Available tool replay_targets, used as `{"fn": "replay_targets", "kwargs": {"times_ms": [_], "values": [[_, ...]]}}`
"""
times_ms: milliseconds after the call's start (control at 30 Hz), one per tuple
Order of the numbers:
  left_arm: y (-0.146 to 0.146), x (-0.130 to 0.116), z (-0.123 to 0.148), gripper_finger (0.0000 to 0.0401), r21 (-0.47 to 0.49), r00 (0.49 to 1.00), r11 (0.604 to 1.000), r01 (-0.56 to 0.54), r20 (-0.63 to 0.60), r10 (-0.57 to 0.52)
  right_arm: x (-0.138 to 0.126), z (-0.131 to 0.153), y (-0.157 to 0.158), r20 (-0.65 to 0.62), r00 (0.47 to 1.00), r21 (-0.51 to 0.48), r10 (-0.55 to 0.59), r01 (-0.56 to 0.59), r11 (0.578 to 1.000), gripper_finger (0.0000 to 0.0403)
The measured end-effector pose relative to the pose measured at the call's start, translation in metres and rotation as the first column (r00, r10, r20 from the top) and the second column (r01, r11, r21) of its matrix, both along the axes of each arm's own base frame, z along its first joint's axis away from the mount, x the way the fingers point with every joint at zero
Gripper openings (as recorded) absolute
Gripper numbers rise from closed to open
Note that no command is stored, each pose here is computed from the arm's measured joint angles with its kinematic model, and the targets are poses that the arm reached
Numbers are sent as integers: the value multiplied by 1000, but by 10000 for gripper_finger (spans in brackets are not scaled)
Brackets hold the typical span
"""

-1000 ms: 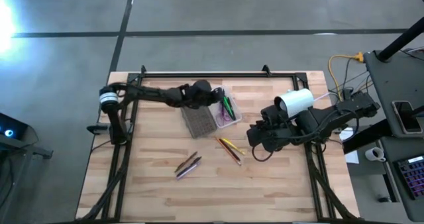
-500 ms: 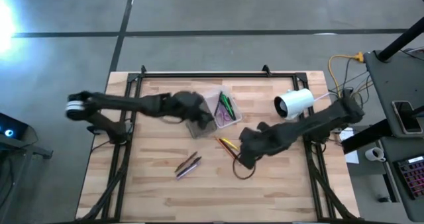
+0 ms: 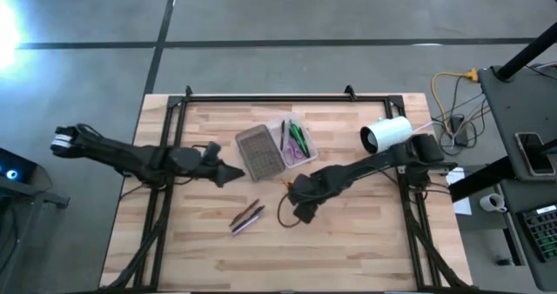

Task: Pick & place school supplies into a supply box
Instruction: Put the yellow pen into the black supply box

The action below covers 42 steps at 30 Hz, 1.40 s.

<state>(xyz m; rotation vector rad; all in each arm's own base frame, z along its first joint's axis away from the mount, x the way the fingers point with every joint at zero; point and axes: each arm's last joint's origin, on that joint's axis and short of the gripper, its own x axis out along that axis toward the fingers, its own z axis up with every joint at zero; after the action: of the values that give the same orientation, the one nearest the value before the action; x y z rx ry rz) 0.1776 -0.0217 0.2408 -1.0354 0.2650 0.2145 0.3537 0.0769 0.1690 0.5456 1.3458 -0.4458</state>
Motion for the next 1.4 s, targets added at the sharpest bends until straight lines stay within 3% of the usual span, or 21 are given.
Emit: {"fn": "replay_targets", "kwargs": {"times_ms": [233, 500, 633, 800, 1000, 1400], "values": [[4, -20, -9, 130, -42, 998, 999, -32, 48, 34, 12, -23, -3, -67, 996, -7, -53, 52, 999, 141], [4, -19, -3, 130, -45, 997, 999, -30, 67, 33, 12, 9, -6, 4, 993, 21, -114, 114, 993, 141], [3, -16, 0, 130, -45, 997, 999, -30, 66, 33, 6, 11, -22, -35, 987, -7, -155, 155, 988, 141], [2, -10, 3, 130, -42, 998, 999, -30, 49, 32, 9, -6, -29, -82, 990, -14, -115, 114, 993, 141], [1, -1, 9, 130, -41, 999, 999, -28, 45, 29, 9, -13, -33, -92, 990, -94, -105, 97, 991, 141], [-2, 18, 10, 130, -31, 1000, 999, -30, -10, 29, 16, -36, -28, -117, 991, -89, -63, 53, 995, 124]]}}
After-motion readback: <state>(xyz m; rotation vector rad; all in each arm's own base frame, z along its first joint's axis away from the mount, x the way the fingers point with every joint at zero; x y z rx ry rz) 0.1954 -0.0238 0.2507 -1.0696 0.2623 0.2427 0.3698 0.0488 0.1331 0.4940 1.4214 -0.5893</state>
